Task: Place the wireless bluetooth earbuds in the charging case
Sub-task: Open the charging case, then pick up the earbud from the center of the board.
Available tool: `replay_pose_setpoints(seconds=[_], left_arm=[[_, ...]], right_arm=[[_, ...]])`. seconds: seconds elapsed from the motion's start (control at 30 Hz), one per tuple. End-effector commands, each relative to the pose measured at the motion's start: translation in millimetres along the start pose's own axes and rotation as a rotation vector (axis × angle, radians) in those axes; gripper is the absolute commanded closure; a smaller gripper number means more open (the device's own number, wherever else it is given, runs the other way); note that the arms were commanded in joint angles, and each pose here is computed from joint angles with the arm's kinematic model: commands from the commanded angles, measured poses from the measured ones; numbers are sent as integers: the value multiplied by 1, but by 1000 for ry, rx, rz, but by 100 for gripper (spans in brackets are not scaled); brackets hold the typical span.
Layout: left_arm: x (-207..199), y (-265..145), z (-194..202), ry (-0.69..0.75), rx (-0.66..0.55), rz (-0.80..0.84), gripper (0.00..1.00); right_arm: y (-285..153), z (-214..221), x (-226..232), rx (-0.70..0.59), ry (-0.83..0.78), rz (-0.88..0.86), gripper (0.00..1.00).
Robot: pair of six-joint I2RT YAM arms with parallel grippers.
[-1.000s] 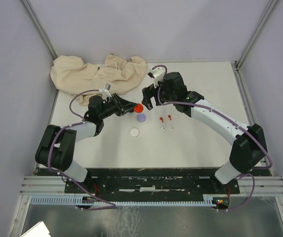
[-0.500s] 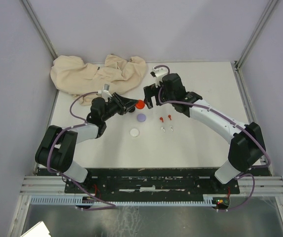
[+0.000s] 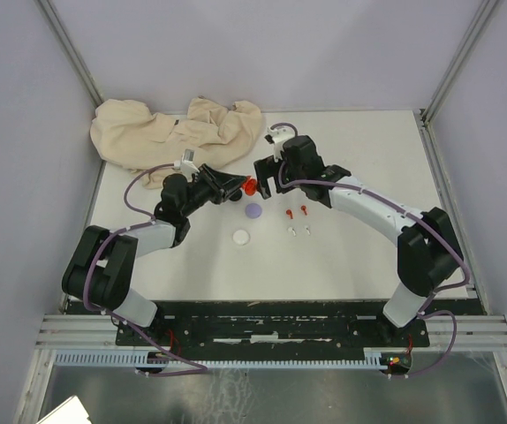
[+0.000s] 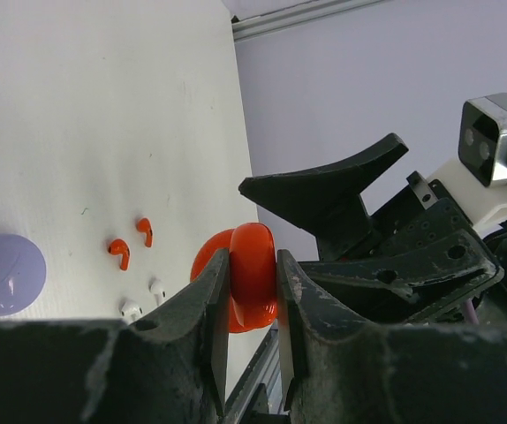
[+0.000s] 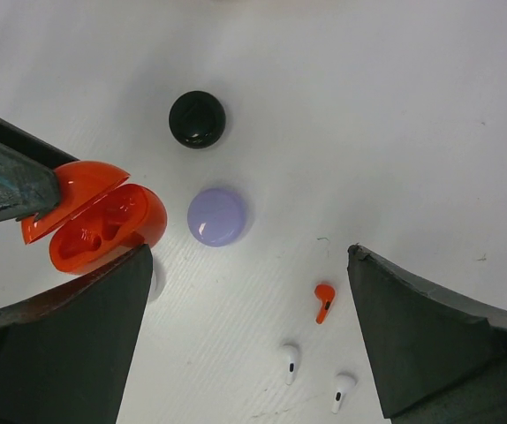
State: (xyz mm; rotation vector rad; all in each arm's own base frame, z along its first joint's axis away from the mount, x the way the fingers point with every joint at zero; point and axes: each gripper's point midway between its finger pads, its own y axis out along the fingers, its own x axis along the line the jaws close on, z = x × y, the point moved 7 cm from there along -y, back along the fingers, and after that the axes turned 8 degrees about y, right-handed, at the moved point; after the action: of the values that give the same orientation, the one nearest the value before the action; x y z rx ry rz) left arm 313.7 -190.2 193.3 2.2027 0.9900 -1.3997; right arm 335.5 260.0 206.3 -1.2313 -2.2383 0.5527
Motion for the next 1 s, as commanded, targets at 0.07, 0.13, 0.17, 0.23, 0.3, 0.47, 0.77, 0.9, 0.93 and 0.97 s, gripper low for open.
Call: replay_pose_setpoints(seconds=[0.07, 0.13, 0.17, 0.23, 0.3, 0.47, 0.77, 0.9, 0.93, 0.97], left_arm=[[-33, 2, -9, -9, -26, 142, 97], [-32, 1, -9, -15, -30, 144, 97], [-32, 1, -10, -15, -34, 143, 97], [-33, 1, -12, -15, -45, 140, 97], [-32, 0, -15, -19, -64, 127, 97], [-19, -9, -29, -64, -143, 70, 97], [-15, -18, -33, -76, -169, 63, 97], [-13, -19, -30, -82, -161, 60, 97], [-12, -20, -29, -84, -159, 57, 97], [-12, -20, -29, -85, -159, 58, 97]], right_arm=[[10, -12, 3, -60, 11, -17, 1], [11, -12, 3, -60, 9, -14, 1], [11, -11, 2, -60, 9, -7, 1], [8, -11, 0, -63, 7, 11, 1], [2, -10, -6, -70, 6, 61, 0], [-5, 8, -29, 55, -30, 233, 4], [19, 46, -41, 302, -35, 280, 32], [33, 53, -44, 351, -32, 290, 35], [35, 54, -43, 357, -32, 288, 36], [37, 56, -44, 362, -32, 289, 37]])
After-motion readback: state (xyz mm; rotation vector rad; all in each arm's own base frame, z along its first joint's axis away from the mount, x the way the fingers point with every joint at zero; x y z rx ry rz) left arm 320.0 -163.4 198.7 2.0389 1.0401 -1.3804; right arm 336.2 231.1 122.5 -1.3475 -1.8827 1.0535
